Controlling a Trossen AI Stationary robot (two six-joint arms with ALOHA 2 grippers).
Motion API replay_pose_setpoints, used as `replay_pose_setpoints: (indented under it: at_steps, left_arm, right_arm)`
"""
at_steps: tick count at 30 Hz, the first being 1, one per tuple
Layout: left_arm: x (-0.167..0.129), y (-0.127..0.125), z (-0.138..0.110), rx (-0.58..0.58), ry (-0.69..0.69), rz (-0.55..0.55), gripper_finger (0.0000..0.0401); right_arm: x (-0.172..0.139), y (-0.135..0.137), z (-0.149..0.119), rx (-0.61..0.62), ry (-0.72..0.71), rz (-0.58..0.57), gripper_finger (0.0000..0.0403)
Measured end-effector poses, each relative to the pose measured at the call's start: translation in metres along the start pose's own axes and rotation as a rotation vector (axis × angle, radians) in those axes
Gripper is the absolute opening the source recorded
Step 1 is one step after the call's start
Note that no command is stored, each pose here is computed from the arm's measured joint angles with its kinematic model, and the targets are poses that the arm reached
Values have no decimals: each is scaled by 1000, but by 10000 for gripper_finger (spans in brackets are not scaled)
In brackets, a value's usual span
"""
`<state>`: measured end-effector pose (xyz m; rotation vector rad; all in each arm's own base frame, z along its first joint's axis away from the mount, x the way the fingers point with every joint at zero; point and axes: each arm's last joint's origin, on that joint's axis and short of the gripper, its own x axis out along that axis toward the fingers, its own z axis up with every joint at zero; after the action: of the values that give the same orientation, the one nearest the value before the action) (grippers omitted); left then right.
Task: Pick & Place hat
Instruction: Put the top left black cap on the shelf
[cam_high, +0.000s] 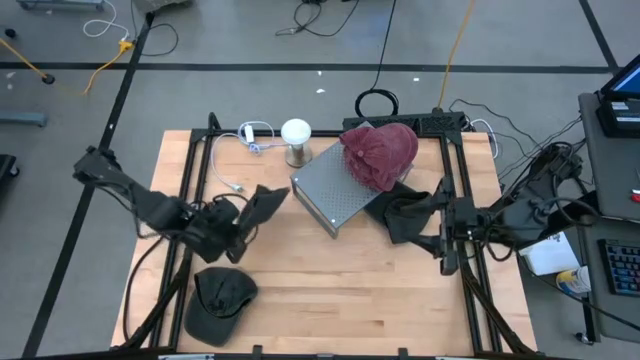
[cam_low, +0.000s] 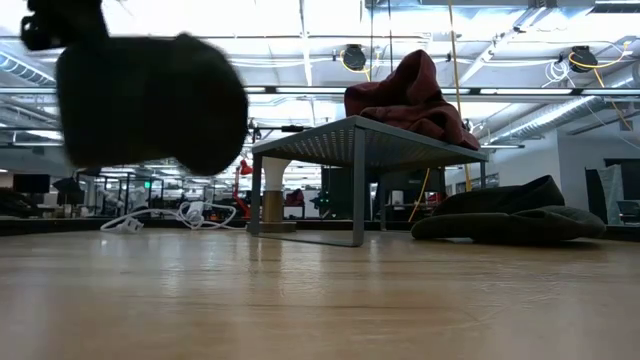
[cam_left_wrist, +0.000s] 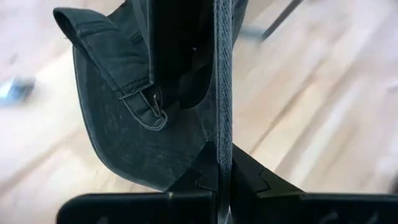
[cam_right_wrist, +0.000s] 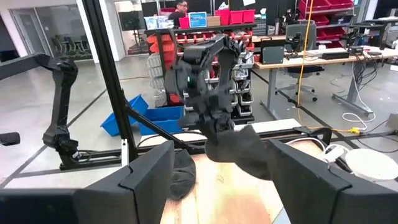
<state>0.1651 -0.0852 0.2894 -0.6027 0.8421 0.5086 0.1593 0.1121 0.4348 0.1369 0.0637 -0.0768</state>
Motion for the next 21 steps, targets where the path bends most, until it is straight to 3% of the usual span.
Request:
replay_pose_setpoints:
  at_steps: [14, 21]
  left_arm:
    - [-46, -12, 23, 101, -383, -353, 8]
    - [-71, -23, 37, 140, -499, -617, 8]
  right_arm:
    - [11, 1, -14, 84, -68, -37, 247]
    - [22, -2, -28, 165, -114, -55, 247]
